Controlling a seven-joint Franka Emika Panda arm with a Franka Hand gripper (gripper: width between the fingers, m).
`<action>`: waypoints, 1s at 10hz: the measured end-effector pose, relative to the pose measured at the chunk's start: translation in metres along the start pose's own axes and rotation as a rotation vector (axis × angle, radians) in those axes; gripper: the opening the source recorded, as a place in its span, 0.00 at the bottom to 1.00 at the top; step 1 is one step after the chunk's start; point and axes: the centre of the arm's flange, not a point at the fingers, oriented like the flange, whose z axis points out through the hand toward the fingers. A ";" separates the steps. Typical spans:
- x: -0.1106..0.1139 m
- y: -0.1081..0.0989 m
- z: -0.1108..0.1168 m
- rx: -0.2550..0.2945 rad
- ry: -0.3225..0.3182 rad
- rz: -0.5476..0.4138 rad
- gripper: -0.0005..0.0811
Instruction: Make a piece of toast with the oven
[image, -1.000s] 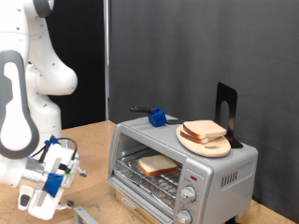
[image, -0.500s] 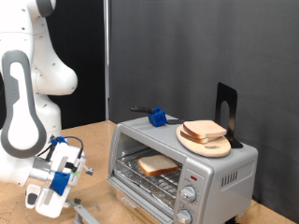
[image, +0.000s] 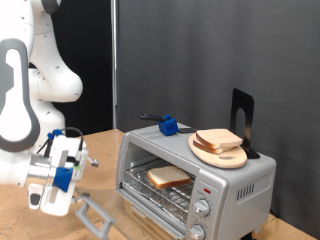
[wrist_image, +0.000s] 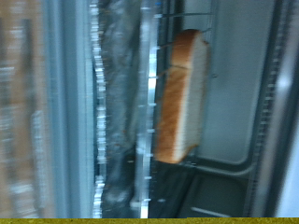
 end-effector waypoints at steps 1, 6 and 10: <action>-0.007 -0.009 0.003 0.008 -0.015 0.003 1.00; -0.049 -0.050 0.032 0.035 -0.078 0.006 1.00; -0.088 -0.069 0.063 0.026 -0.117 0.003 1.00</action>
